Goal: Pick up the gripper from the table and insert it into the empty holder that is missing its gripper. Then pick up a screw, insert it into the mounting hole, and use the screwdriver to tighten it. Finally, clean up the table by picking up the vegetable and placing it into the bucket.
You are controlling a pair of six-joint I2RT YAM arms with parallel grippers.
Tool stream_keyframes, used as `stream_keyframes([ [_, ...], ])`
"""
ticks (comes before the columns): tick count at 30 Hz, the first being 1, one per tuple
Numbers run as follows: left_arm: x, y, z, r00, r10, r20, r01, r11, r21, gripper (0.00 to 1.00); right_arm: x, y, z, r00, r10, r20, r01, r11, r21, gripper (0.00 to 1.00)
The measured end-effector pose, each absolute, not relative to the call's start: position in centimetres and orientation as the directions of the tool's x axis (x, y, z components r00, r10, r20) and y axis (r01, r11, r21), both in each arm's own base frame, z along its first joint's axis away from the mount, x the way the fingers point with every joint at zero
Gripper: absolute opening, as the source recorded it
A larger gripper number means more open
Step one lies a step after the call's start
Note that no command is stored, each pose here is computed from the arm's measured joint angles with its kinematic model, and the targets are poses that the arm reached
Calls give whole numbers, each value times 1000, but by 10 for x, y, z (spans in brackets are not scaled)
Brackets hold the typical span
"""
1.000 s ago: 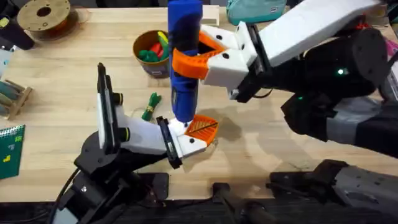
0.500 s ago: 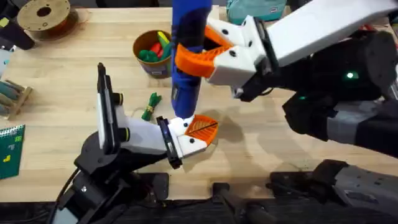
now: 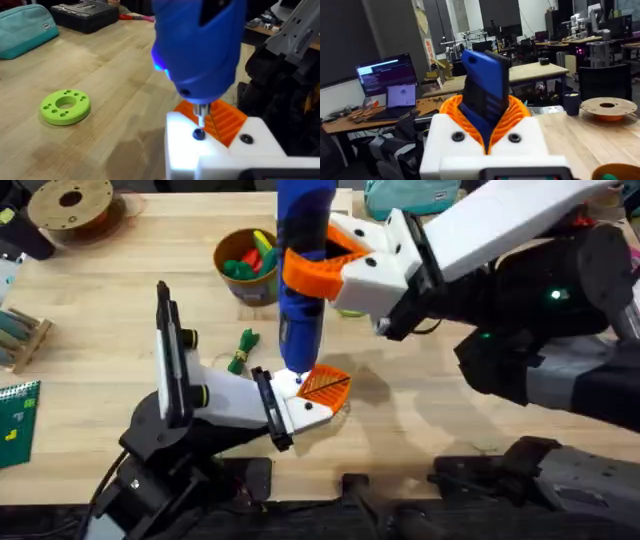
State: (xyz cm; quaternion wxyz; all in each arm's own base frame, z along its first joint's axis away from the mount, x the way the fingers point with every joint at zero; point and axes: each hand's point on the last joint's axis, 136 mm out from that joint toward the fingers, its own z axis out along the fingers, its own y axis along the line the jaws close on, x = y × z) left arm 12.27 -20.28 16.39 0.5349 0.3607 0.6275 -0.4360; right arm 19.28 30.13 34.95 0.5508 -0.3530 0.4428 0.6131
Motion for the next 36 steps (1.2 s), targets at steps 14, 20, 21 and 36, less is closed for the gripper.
stream_keyframes([
  [14,123,-203,164,-168,-14,-986,919,359,-161,4,190,304,348,-141,358,-923,-989,-6,148,32],
  [20,123,-203,164,-168,-14,-986,919,359,-161,4,191,304,347,-144,351,-925,-988,-3,153,32],
  [21,123,-203,164,-168,-14,-986,919,359,-161,4,192,305,345,-149,346,-926,-987,-2,158,32],
  [36,123,-203,164,-168,-14,-986,919,359,-161,4,194,306,342,-142,335,-931,-988,8,154,32],
])
